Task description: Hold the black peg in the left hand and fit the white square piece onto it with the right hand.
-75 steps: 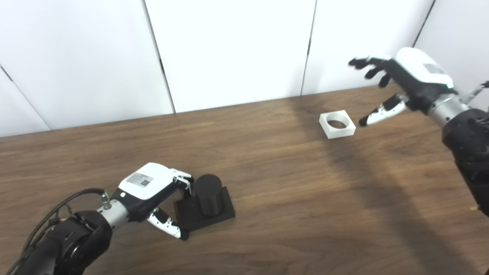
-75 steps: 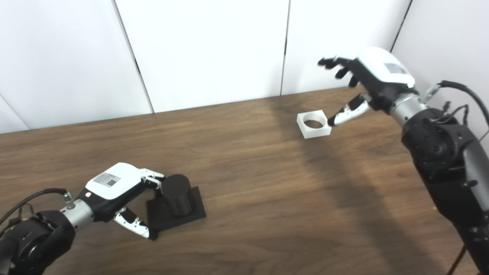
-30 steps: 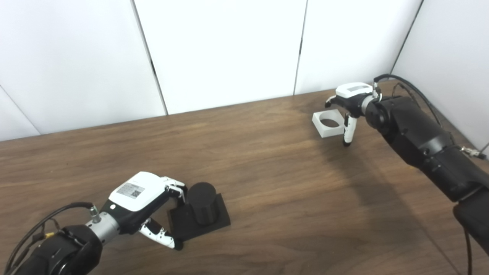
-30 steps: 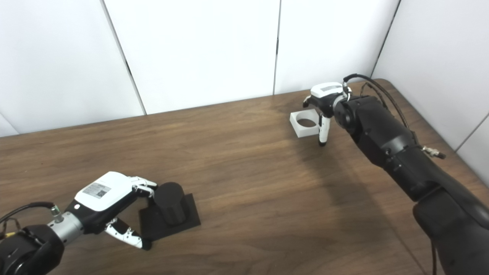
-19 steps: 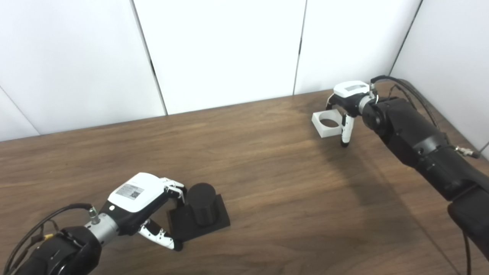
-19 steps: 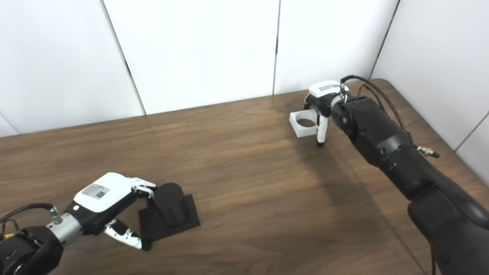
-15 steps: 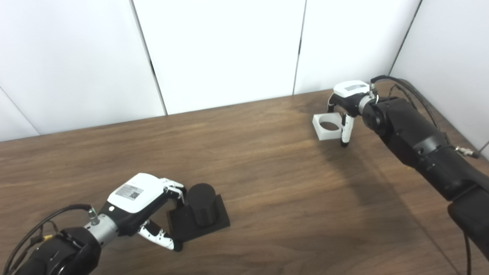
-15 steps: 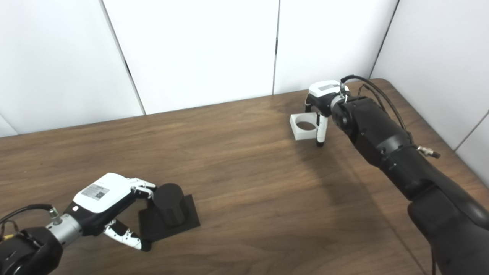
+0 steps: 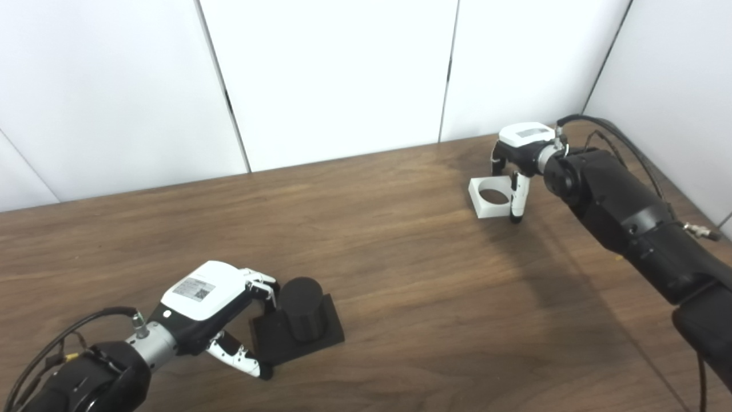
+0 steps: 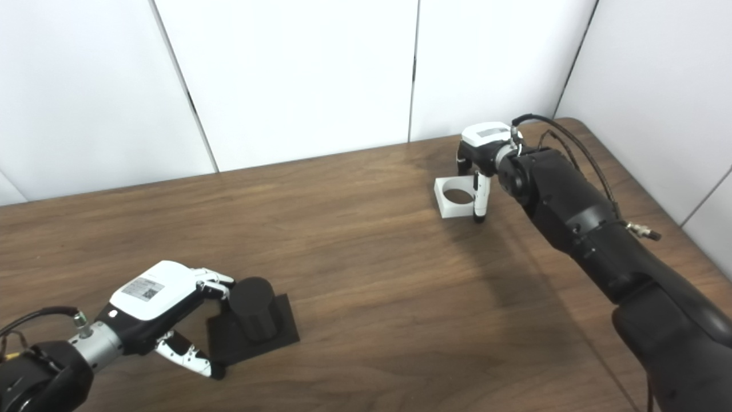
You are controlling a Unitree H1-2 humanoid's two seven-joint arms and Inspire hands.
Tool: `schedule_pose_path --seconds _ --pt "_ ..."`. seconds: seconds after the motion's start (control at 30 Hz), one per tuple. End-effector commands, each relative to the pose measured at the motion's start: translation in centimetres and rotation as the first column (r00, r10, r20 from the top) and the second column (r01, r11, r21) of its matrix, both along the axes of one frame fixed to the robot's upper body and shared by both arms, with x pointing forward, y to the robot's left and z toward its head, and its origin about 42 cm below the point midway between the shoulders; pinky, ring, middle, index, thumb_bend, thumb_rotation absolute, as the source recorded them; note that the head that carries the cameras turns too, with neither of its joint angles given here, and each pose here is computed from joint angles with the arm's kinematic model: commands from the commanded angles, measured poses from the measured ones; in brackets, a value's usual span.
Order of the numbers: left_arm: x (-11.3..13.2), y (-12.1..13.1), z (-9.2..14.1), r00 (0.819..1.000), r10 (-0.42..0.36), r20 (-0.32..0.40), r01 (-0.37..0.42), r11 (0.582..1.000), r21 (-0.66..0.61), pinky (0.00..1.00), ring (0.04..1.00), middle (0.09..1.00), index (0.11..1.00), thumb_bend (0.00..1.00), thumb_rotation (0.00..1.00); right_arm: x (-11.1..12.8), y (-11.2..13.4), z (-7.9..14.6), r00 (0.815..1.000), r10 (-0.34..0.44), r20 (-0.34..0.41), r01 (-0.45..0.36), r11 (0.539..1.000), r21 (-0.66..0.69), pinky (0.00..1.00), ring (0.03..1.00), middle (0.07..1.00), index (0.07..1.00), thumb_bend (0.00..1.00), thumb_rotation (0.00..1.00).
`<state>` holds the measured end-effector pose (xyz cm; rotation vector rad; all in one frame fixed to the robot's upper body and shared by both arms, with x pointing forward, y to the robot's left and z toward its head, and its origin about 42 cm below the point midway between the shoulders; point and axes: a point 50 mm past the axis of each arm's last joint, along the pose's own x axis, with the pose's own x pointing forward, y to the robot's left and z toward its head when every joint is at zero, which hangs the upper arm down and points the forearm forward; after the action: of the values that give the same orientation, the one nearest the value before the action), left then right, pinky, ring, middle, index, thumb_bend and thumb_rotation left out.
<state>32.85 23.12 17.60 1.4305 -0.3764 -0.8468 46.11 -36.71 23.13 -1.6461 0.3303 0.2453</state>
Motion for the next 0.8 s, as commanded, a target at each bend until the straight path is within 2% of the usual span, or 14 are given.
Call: schedule_pose_path --seconds 0.0,0.33,0.5,0.77 --pt "-1.1 0.6 -1.3 0.997 -0.028 -0.071 0.035 0.995 0.098 0.73 0.816 0.812 0.489 0.52 0.06 0.4 -0.3 2.4 0.996 0.023 0.084 -0.023 1.000 -0.005 0.71 0.802 0.749 0.481 0.52 0.13" --pt "-1.1 0.3 -1.4 0.998 -0.040 -0.052 0.044 0.994 0.096 0.72 0.807 0.808 0.489 0.52 0.06 -0.4 -0.5 2.8 0.986 0.036 0.162 -0.043 0.998 0.039 0.68 0.799 0.755 0.481 0.52 0.13" --pt "-1.0 0.0 -1.4 0.997 -0.022 -0.068 0.028 0.995 0.092 0.75 0.824 0.821 0.489 0.52 0.07 -1.2 0.0 3.7 0.977 0.102 0.186 -0.115 0.991 0.062 0.68 0.805 0.762 0.479 0.52 0.13" --pt "-0.4 -0.9 -1.8 0.998 -0.008 -0.064 0.013 0.997 0.079 0.78 0.868 0.842 0.489 0.52 0.07 -2.4 0.6 5.8 0.947 0.203 0.250 -0.234 0.967 0.098 0.67 0.795 0.752 0.480 0.52 0.13"
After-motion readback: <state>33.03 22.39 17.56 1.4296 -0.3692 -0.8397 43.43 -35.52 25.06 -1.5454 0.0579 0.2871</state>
